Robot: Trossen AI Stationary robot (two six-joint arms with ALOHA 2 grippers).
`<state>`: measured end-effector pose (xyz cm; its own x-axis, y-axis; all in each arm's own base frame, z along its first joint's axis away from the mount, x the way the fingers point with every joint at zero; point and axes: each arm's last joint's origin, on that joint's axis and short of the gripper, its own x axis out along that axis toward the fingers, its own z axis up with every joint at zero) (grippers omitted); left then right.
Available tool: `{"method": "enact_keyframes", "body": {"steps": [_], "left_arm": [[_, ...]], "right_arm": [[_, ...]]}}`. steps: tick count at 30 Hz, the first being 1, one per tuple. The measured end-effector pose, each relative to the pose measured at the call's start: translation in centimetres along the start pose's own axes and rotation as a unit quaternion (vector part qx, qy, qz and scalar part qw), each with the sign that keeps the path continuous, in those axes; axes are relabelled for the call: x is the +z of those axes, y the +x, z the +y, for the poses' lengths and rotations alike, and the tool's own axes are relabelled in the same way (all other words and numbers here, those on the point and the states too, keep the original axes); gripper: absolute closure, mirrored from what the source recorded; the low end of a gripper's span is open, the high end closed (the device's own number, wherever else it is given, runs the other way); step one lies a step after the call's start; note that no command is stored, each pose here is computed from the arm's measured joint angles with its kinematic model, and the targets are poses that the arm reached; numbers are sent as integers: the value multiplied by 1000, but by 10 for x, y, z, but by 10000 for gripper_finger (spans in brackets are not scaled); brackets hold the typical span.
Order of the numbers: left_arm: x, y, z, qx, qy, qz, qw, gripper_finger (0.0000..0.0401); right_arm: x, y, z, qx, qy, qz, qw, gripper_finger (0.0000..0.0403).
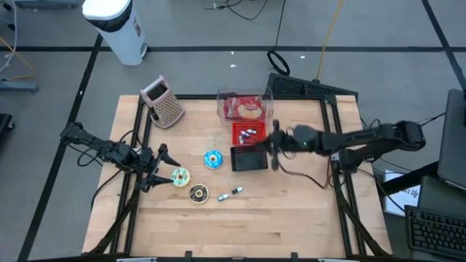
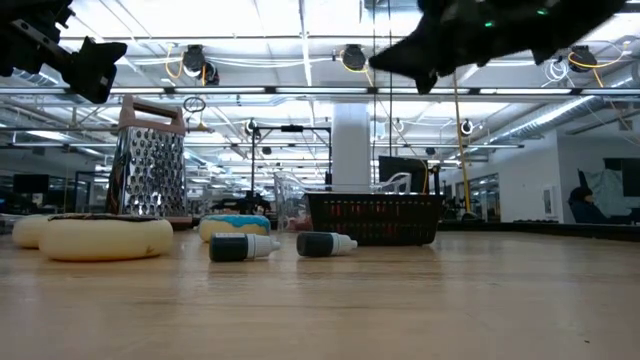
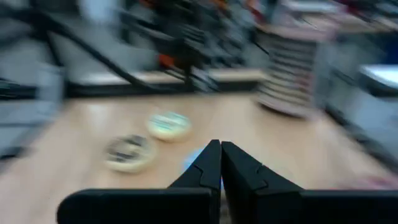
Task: Pick & Place Food Item
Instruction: Put the light blue food coloring into the red bin
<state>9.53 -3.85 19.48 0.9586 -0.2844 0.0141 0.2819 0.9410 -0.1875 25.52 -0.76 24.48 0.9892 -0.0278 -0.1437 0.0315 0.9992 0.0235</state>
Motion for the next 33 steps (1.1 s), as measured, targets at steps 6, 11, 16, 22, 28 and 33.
{"method": "enact_keyframes", "body": {"steps": [6,11,16,22,28,33], "left_arm": [[0,0,0,0,0,0,1000,91],[0,0,0,0,0,0,1000,91],[0,0,0,0,0,0,1000,91],[0,0,0,0,0,0,1000,91],[0,0,0,0,0,0,1000,91],[0,0,0,0,0,0,1000,91]], "right_arm": [[-24,0,49,101,-12,-19,995,397],[-43,9,90,129,-45,21,990,348],[-58,24,120,153,-34,59,986,253],[-83,53,124,106,-80,141,981,184],[-104,82,106,72,-87,194,974,183],[-120,93,95,98,-75,223,967,197]]}}
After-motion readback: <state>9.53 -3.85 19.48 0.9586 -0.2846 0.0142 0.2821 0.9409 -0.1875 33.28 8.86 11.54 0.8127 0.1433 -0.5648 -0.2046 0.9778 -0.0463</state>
